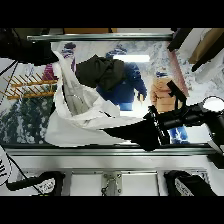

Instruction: Fold the clothes and pants, and hang the long-sleeved shirts on hangers.

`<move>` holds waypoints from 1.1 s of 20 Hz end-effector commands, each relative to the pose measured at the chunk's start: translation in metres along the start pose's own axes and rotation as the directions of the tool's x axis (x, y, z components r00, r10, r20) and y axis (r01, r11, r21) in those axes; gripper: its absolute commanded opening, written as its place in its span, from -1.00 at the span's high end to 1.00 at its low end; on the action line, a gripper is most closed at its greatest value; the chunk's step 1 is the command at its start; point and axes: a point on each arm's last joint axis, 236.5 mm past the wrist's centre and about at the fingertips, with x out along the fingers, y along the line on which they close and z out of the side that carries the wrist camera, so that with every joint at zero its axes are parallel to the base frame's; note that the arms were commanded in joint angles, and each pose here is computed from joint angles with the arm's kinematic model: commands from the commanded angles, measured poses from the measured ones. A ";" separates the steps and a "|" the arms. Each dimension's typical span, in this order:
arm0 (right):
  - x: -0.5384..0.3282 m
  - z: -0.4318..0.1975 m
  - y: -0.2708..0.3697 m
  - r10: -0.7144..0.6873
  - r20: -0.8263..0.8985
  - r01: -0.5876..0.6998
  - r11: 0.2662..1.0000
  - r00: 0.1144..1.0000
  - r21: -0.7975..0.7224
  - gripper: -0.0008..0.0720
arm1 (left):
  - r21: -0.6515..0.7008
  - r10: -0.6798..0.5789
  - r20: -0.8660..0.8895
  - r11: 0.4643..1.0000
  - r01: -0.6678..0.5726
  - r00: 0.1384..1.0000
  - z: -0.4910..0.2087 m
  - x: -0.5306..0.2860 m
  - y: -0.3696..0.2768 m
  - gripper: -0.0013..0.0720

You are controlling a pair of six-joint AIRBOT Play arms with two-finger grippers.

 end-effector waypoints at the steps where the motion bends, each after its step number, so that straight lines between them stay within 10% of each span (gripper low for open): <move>1: -0.001 0.037 0.014 0.043 0.148 -0.040 0.999 0.988 -0.025 0.95 | -0.012 -0.013 -0.036 1.000 0.013 0.999 -0.006 0.013 0.000 0.91; 3: -0.002 0.044 0.015 0.042 0.177 -0.038 0.999 0.983 -0.030 0.95 | -0.023 -0.007 -0.025 1.000 0.006 1.000 -0.004 0.010 0.004 -0.66; 4: -0.002 0.045 0.012 0.031 0.182 -0.026 0.999 0.983 -0.028 0.95 | -0.038 -0.002 0.000 0.999 0.002 1.000 0.003 0.004 0.005 -0.93; 10: -0.006 0.058 -0.015 -0.104 0.225 0.110 0.994 0.969 -0.015 0.95 | -0.071 0.053 0.288 0.997 -0.034 0.956 0.042 -0.062 0.012 -0.90; 14: -0.022 0.077 -0.033 -0.235 0.290 0.256 0.966 0.928 -0.038 0.95 | -0.097 0.087 0.419 0.994 -0.051 0.904 0.041 -0.093 0.014 0.93; 22: -0.142 0.128 -0.063 -0.579 0.481 0.658 0.753 0.658 0.006 0.95 | -0.138 0.103 0.438 0.989 -0.047 0.893 -0.001 -0.088 0.017 0.93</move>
